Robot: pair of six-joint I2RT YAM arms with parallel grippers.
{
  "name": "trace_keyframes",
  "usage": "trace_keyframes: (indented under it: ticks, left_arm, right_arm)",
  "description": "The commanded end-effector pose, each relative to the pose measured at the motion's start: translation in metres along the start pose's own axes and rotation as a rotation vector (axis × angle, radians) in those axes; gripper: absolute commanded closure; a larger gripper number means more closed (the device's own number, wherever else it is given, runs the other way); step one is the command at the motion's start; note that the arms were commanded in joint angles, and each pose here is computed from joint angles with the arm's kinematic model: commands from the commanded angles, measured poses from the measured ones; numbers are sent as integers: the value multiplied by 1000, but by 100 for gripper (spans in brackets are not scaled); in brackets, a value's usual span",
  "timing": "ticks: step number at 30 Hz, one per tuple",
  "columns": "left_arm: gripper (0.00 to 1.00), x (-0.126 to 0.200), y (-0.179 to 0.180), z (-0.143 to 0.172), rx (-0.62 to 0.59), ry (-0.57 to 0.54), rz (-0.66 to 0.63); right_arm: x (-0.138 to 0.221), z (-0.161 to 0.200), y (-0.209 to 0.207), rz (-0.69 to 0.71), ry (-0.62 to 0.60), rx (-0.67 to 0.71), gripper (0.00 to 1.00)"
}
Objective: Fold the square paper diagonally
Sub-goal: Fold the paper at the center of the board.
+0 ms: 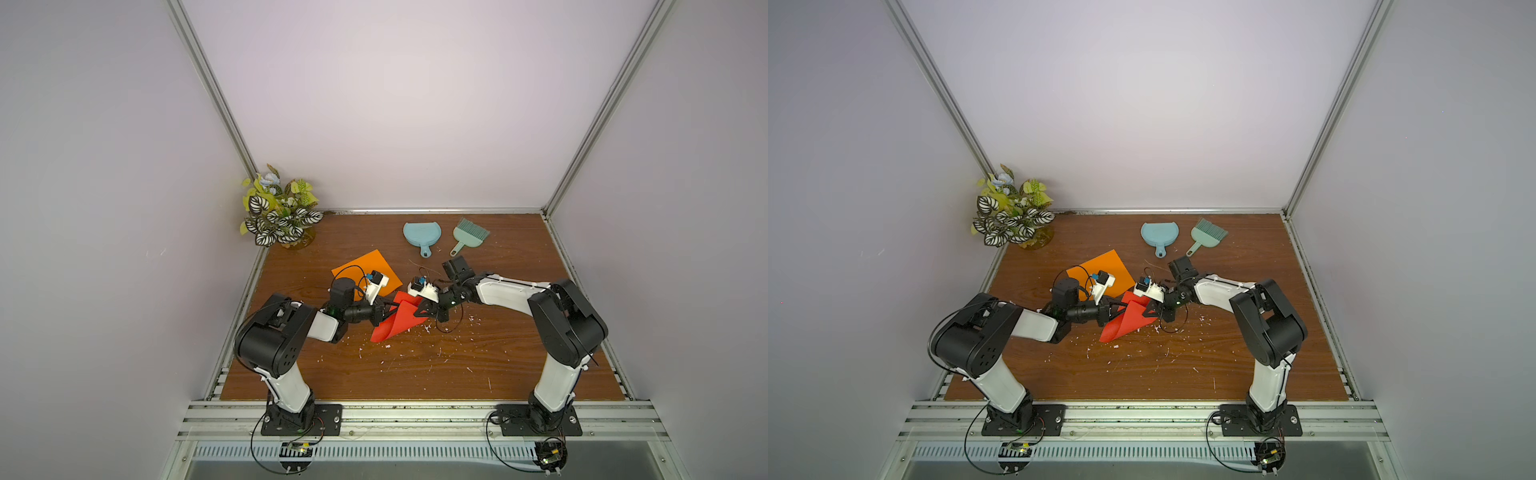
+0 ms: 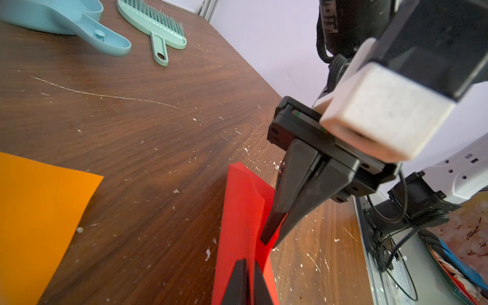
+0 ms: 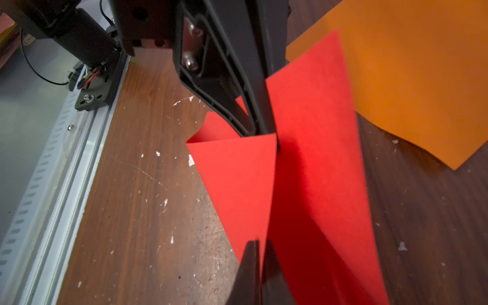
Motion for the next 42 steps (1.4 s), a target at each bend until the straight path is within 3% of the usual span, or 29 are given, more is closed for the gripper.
trace_keyframes:
  ticks: [1, 29, 42]
  left_arm:
    - [91, 1, -2, -10, -23, -22, 27]
    - [98, 2, -1, -18, 51, -11, 73]
    - [86, 1, 1, -18, 56, -11, 68]
  right_arm:
    - [4, -5, -4, 13, 9, -15, 93]
    - [-2, -2, -11, 14, 45, -59, 92]
    - [0, -7, -15, 29, 32, -49, 92]
Point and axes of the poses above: each gripper's point midway between its finger pads, its own x axis back along the fingers, its own y axis along the line the jaws close on, z = x × y, the point moved 7 cm from there along x, back along the fingers, and after that the axes turned 13 degrees about x, right-handed, at the moved point
